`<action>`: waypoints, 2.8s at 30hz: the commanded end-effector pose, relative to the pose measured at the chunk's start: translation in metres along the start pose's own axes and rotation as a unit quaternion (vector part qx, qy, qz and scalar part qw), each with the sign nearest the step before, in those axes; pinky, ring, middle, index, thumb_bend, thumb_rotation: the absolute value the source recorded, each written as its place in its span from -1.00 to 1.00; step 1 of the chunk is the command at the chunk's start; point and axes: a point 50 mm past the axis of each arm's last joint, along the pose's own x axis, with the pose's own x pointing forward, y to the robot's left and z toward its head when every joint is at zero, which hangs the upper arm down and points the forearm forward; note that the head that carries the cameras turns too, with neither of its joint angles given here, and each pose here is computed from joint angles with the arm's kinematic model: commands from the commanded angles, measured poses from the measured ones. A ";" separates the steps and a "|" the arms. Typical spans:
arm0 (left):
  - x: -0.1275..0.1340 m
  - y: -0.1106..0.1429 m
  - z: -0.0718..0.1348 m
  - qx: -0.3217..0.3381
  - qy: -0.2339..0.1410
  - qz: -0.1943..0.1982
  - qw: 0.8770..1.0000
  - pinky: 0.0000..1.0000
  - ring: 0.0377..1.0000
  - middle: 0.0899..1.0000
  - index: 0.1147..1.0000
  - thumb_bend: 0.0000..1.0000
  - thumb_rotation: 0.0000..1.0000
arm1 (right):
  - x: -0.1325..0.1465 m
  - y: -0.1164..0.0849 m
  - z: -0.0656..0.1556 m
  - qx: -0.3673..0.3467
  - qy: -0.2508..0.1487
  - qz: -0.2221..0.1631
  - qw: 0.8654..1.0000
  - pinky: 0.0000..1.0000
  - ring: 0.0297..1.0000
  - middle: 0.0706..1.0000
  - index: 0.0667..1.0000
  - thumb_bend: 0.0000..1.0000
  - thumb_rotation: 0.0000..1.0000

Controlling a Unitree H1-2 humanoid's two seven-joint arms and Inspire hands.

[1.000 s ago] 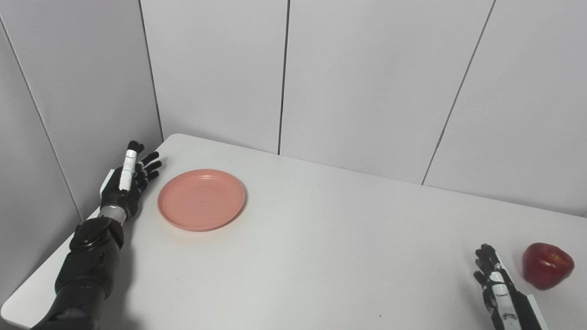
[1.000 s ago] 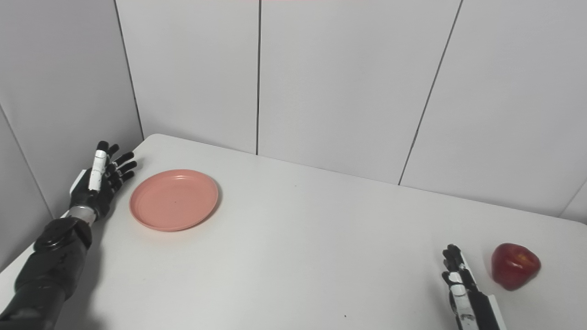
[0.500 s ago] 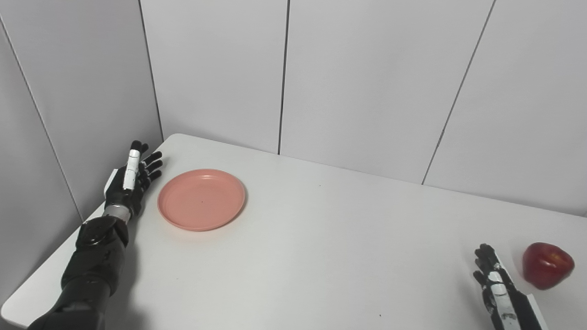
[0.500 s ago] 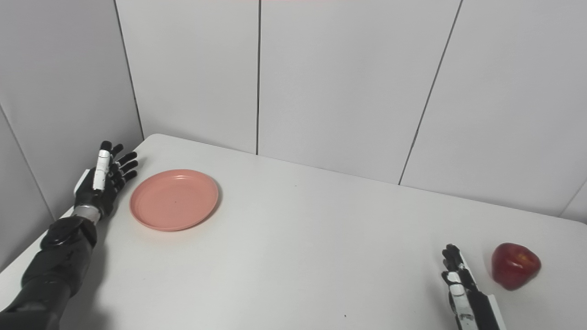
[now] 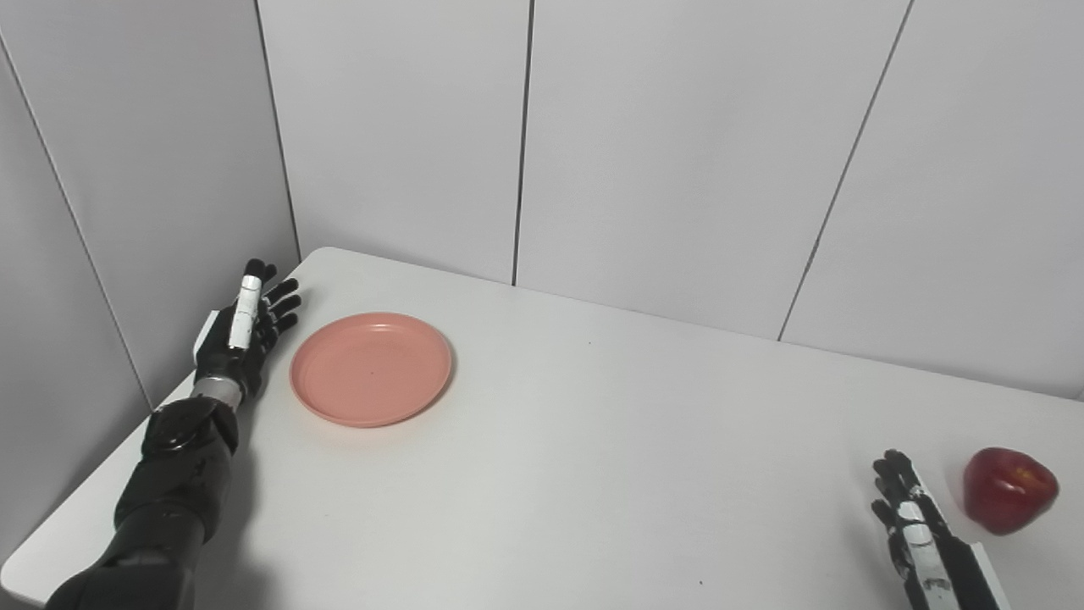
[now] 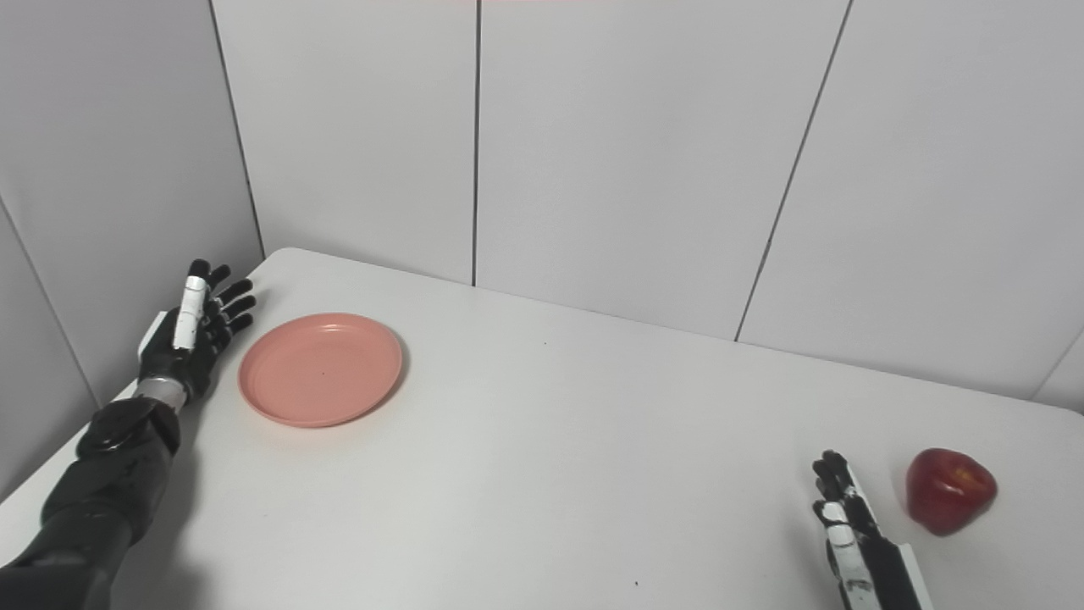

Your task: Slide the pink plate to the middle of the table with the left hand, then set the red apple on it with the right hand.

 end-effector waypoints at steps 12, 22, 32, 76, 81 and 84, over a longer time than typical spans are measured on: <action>0.013 -0.012 0.019 0.015 -0.028 -0.020 0.999 0.69 0.70 0.67 0.79 0.76 0.70 | -0.008 0.012 -0.012 0.010 0.011 0.008 1.000 1.00 1.00 0.91 0.90 0.46 0.73; 0.004 -0.031 0.010 0.017 -0.015 -0.040 0.999 0.68 0.68 0.66 0.79 0.84 0.69 | -0.008 0.014 -0.010 0.014 0.013 0.009 1.000 1.00 1.00 0.91 0.89 0.52 0.68; -0.004 -0.045 0.008 0.026 -0.006 -0.055 0.998 0.66 0.66 0.65 0.78 0.75 0.73 | -0.007 0.015 -0.011 0.011 0.013 0.009 1.000 1.00 0.97 0.89 0.88 0.56 0.65; -0.015 -0.110 -0.031 0.037 0.036 -0.109 0.993 0.57 0.65 0.67 0.79 0.65 0.74 | -0.007 0.019 -0.007 0.015 0.011 0.017 1.000 1.00 0.98 0.89 0.88 0.50 0.59; -0.015 -0.114 -0.034 0.037 0.038 -0.110 0.993 0.56 0.62 0.63 0.78 0.65 0.73 | -0.007 0.020 -0.006 0.017 0.012 0.016 1.000 1.00 0.97 0.88 0.87 0.51 0.58; -0.015 -0.117 -0.036 0.038 0.043 -0.112 0.992 0.56 0.61 0.63 0.77 0.68 0.73 | -0.007 0.021 -0.005 0.016 0.012 0.017 1.000 1.00 0.96 0.87 0.87 0.50 0.58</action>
